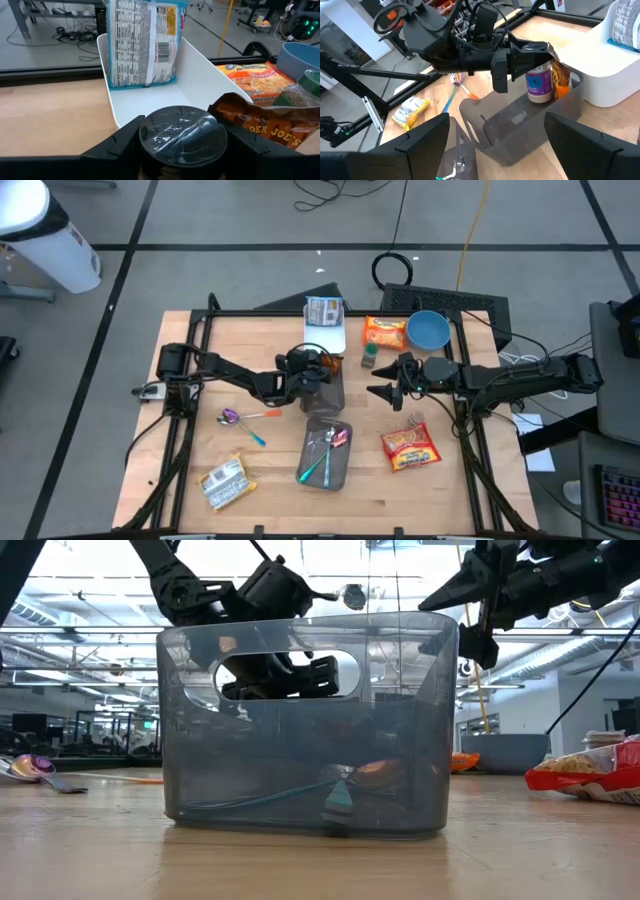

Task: Pick & Place Food Item
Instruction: Put the black seasoning bottle into the top black bin, then put the orange spoon into the bottom black bin

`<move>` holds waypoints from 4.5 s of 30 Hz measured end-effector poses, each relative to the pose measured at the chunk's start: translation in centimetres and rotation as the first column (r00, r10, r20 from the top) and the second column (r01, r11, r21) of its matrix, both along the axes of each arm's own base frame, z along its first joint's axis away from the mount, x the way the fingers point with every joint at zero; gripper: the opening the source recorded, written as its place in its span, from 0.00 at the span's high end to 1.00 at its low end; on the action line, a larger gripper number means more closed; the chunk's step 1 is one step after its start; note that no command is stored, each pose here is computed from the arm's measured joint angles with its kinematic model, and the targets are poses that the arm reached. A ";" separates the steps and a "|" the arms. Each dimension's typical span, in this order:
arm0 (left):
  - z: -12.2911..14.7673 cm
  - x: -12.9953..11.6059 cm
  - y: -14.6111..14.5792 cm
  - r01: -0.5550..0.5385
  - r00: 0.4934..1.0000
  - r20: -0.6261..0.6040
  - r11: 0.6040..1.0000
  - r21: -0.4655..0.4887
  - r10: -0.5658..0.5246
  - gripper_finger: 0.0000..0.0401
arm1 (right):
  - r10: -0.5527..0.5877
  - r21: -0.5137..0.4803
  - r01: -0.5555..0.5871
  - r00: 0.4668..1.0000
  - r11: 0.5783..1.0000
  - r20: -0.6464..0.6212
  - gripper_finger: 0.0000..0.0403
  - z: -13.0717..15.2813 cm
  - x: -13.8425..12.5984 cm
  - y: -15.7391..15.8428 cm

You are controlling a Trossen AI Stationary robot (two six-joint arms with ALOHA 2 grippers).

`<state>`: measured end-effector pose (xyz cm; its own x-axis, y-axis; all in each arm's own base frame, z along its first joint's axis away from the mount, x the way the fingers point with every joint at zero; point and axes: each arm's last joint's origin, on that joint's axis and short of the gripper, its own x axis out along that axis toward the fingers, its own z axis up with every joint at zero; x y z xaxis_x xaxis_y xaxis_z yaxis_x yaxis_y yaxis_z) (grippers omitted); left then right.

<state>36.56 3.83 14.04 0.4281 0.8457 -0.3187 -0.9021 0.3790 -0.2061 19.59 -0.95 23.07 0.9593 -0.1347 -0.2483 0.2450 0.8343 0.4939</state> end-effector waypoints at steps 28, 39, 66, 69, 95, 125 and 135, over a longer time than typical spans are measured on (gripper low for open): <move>-0.1 0.2 0.4 0.103 0.995 0.006 0.992 -0.074 -0.103 0.32 | 0.002 0.003 -0.002 1.000 1.000 0.001 0.21 0.0 0.0 0.0; 1.0 0.3 0.3 0.208 0.978 -0.010 0.975 -0.076 -0.210 0.32 | 0.028 0.010 -0.028 1.000 1.000 0.001 0.21 0.0 0.0 0.1; 5.8 -0.9 0.0 0.322 0.946 -0.026 0.947 -0.014 -0.323 0.31 | 0.023 -0.003 -0.023 1.000 1.000 0.001 0.21 0.0 0.0 0.1; 7.5 -1.5 0.0 0.335 0.942 0.012 0.942 -0.009 -0.334 0.31 | 0.007 -0.025 -0.007 1.000 1.000 -0.002 0.21 0.0 0.0 0.0; 18.2 -5.9 -1.2 0.603 0.691 0.374 0.779 0.173 -0.619 0.31 | -0.048 -0.063 0.051 0.998 0.997 0.050 0.21 0.2 0.7 -0.2; 19.7 -6.3 -3.3 0.818 0.393 0.427 0.522 0.241 -0.814 0.48 | -0.103 0.136 0.083 0.983 0.987 0.152 0.21 0.6 1.3 -0.1; 20.3 -7.0 -2.7 0.801 0.404 0.443 0.543 0.252 -0.800 0.62 | -0.082 0.089 0.070 0.986 0.994 0.142 0.28 0.6 1.3 0.1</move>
<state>29.59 1.13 34.35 0.9911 0.0361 0.1284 0.0305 0.8759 -0.4816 20.87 -0.89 23.64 0.9737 -0.1933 -0.1205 0.2267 0.7704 0.5959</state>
